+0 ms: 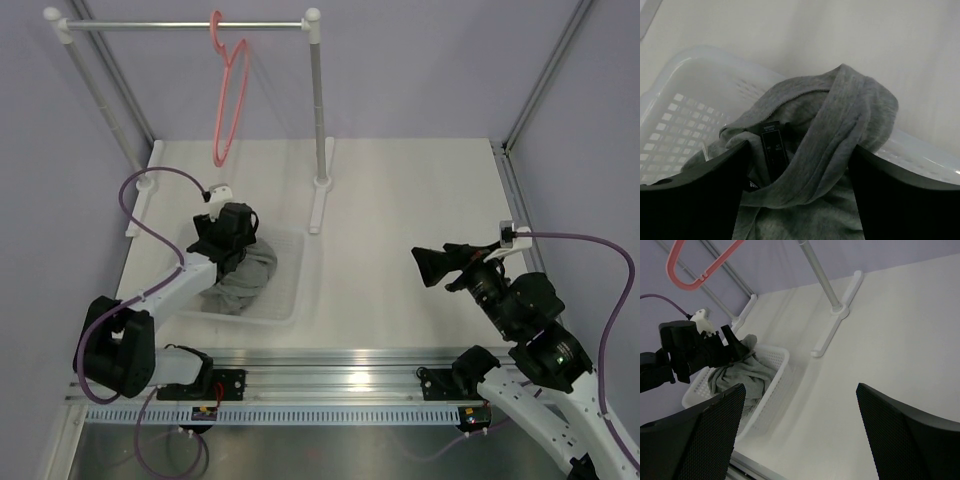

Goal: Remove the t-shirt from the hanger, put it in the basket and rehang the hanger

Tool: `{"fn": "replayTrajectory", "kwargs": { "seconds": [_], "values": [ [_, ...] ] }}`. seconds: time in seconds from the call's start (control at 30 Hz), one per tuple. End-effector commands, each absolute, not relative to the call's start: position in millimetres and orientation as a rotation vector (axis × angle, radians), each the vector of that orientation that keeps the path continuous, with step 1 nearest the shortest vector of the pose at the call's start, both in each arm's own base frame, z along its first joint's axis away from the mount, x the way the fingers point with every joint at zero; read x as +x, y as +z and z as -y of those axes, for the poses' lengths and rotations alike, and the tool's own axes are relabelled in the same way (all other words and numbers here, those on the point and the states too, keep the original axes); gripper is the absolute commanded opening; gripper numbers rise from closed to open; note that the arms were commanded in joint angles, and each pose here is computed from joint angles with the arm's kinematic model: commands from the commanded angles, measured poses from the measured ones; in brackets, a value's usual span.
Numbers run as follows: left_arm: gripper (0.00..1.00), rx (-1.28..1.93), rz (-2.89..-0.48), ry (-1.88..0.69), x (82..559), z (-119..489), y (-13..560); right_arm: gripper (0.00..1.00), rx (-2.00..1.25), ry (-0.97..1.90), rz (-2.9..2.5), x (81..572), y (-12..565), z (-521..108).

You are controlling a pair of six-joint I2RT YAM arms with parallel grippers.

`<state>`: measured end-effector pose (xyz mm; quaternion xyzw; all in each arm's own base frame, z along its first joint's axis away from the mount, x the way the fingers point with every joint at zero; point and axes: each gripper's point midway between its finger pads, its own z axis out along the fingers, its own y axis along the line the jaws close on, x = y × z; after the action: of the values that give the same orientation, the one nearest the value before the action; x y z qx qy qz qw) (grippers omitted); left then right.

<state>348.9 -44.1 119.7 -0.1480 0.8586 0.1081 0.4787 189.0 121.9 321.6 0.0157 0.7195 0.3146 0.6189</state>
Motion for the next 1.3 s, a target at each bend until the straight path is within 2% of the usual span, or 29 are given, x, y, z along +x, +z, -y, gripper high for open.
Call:
{"fn": "replayTrajectory", "kwargs": {
  "seconds": [0.0,0.1,0.13,0.17,0.33,0.5,0.53,0.6,0.63,0.7,0.73,0.83,0.87,0.93,0.97,1.0,1.17,1.27],
  "values": [
    [0.63,-0.424,-2.037,0.203,359.1,42.8,125.6,1.0,-0.001,0.741,-1.609,181.3,333.6,-121.2],
    [0.25,-0.53,-1.923,0.198,345.4,27.2,147.0,0.99,0.006,0.743,-1.593,179.2,336.7,-118.3],
    [0.17,-0.557,-1.89,0.192,340.5,22.8,154.4,0.99,0.006,0.745,-1.593,178.9,336.3,-118.5],
    [0.02,-0.577,-1.873,0.191,333.0,18.3,154.2,0.99,0.006,0.746,-1.59,178.8,336.7,-118.5],
    [0.0,-0.729,-1.732,0.109,303.4,1.4,177.9,1.0,-0.001,0.745,-1.601,181.3,334.5,-121.5],
    [0.0,-0.814,-1.729,0.015,285.6,3.2,150.7,0.99,0.005,0.731,-1.612,185.8,331.3,-122.4],
    [0.02,-0.813,-1.739,0.013,284.3,3.8,146.2,0.99,0.004,0.73,-1.615,186.4,330.0,-122.8],
    [0.13,-0.813,-1.773,0.02,280.8,4.7,131.8,0.99,0.005,0.725,-1.618,187.8,329.1,-123.0],
    [0.15,-0.82,-1.782,0.023,278.6,4.6,127.0,0.99,0.006,0.724,-1.618,188.6,329.2,-123.3],
    [0.29,-0.823,-1.788,0.001,276.6,6.8,122.2,1.0,0.004,0.718,-1.623,190.0,328.3,-123.8],
    [0.45,-0.812,-1.788,-0.007,276.4,7.7,124.2,0.99,0.003,0.719,-1.624,189.8,329.0,-124.0],
    [0.54,-0.793,-1.738,-0.064,276.5,10.7,147.2,0.99,0.007,0.717,-1.622,190.4,328.7,-123.3],
    [0.65,-0.773,-1.729,-0.084,276.6,12.8,156.0,0.99,0.007,0.714,-1.621,190.5,328.7,-123.1],
    [0.77,-0.757,-1.666,-0.155,276.4,16.1,185.6,0.99,0.01,0.713,-1.618,190.5,330.0,-122.4],
    [0.9,-0.729,-1.658,-0.183,277.0,20.2,195.6,0.99,0.008,0.714,-1.62,190.3,329.7,-122.6],
    [0.97,-0.703,-1.653,-0.205,277.3,23.7,205.2,1.0,0.007,0.715,-1.62,190.5,329.7,-123.1],
    [0.99,-0.513,-1.696,-0.276,286.8,49.8,255.1,0.99,0.008,0.713,-1.621,189.8,328.8,-122.3],
    [0.99,-0.399,-1.749,-0.331,296.9,71.8,257.6,0.99,0.005,0.717,-1.62,189.1,329.1,-122.8]
  ]
}}
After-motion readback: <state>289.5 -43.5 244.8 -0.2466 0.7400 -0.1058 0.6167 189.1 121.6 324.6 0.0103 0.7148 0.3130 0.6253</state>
